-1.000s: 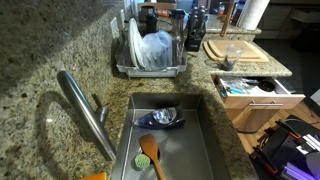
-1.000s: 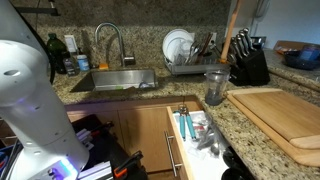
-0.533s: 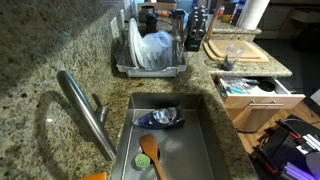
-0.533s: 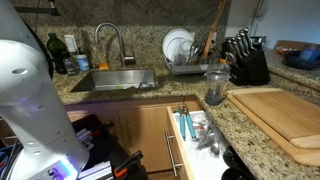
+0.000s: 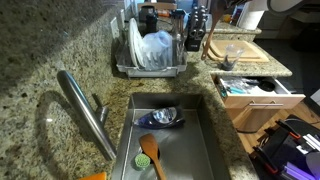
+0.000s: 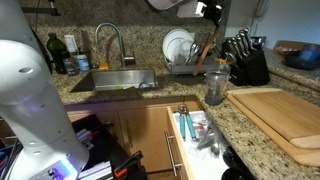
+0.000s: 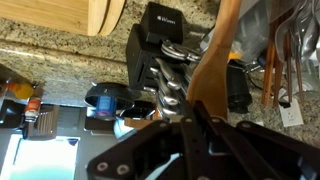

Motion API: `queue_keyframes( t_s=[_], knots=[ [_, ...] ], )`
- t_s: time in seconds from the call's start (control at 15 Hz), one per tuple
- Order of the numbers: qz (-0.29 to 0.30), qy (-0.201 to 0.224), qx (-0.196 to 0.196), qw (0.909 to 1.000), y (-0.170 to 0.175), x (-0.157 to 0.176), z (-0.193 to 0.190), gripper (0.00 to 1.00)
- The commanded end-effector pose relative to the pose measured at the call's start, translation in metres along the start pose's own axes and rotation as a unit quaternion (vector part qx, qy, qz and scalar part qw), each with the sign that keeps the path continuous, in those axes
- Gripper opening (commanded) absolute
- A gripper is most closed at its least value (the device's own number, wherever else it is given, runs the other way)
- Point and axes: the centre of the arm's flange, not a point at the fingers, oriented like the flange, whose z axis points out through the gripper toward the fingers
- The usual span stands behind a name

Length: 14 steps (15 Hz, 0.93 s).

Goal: Take the wooden spoon out of the cup and set it on the sink countertop

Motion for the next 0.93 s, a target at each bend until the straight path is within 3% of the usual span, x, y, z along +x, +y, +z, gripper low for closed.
queue_keyframes(
  t_s=[0.0, 0.13, 0.27, 0.53, 0.73, 0.87],
  knots=[
    [0.002, -0.051, -0.013, 0.9986, 0.008, -0.01, 0.011, 0.02],
    [0.011, -0.101, -0.019, 0.9946, 0.007, -0.018, 0.017, 0.02],
    [0.024, -0.171, -0.009, 0.985, 0.002, -0.028, 0.023, 0.02],
    [0.05, -0.294, 0.019, 0.9545, -0.014, -0.044, 0.029, 0.02],
    [0.066, -0.343, 0.021, 0.9369, -0.017, -0.047, 0.028, 0.02],
    [0.051, -0.318, 0.007, 0.9466, -0.012, -0.046, 0.029, 0.02]
  ],
)
